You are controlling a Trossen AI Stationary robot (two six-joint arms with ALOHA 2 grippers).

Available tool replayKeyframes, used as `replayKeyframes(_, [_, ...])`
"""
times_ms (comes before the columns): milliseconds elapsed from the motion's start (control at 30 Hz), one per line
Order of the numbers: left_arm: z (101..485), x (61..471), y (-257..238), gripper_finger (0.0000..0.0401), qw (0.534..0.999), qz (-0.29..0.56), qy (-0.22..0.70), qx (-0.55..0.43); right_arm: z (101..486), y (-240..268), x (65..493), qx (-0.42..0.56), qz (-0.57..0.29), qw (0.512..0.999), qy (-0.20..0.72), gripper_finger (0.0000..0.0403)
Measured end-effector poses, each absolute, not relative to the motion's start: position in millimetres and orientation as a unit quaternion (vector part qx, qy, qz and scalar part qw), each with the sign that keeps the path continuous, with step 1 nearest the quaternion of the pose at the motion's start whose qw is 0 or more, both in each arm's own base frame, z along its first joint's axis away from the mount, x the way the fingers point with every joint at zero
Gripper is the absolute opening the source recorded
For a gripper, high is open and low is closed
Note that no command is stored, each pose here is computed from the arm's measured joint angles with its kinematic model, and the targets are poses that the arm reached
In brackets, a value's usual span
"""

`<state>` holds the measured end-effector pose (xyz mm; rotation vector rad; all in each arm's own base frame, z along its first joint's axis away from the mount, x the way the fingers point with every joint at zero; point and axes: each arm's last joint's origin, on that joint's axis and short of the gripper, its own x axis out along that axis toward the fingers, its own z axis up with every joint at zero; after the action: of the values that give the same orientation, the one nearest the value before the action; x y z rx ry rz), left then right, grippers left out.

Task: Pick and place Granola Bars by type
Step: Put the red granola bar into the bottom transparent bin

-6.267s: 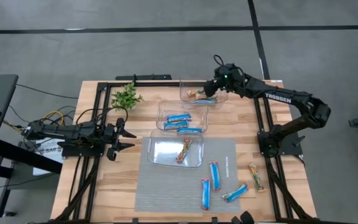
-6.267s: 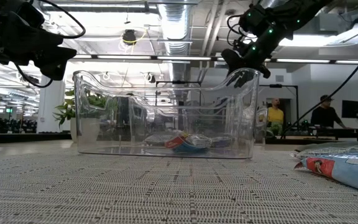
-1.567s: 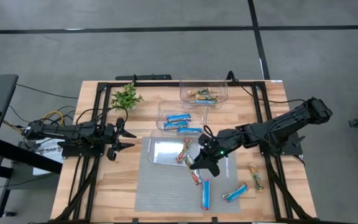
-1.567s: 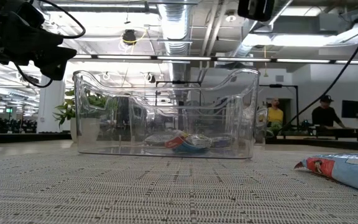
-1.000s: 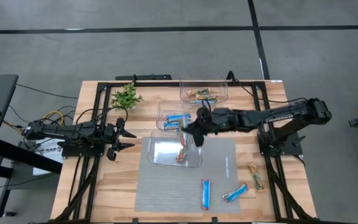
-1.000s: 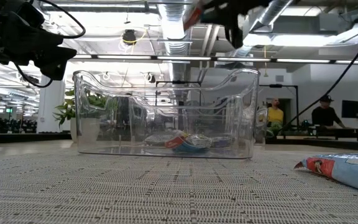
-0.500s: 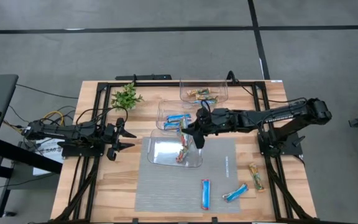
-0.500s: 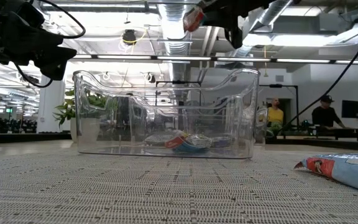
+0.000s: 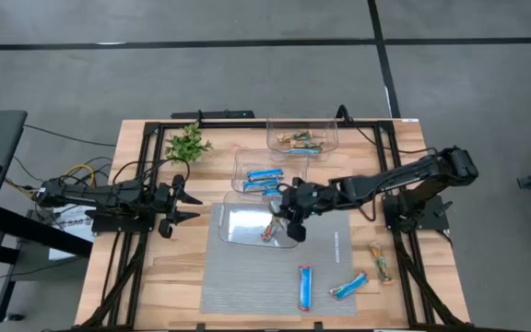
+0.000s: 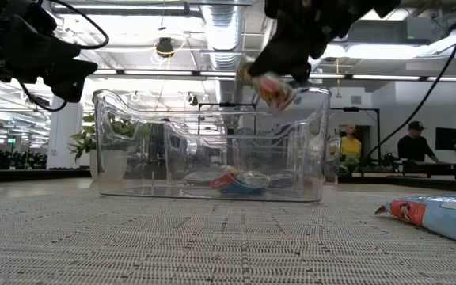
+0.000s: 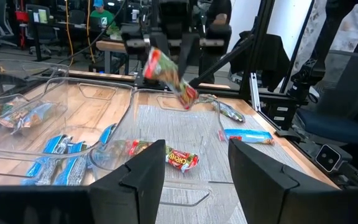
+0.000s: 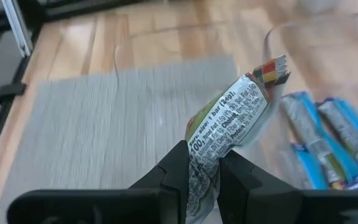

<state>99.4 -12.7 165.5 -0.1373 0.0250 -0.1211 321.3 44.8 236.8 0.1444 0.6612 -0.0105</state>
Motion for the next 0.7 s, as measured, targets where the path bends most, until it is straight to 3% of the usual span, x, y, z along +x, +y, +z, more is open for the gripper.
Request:
replayKeyframes(367, [165, 99, -13, 0.0168, 0.996, -0.060, 0.012, -0.069, 220, 54, 327, 0.055, 0.007, 0.936, 0.348, 0.0056])
replayKeyframes(700, [166, 99, -13, 0.0168, 0.996, -0.060, 0.012, -0.067, 220, 54, 327, 0.074, -0.002, 0.934, 0.350, 0.0133])
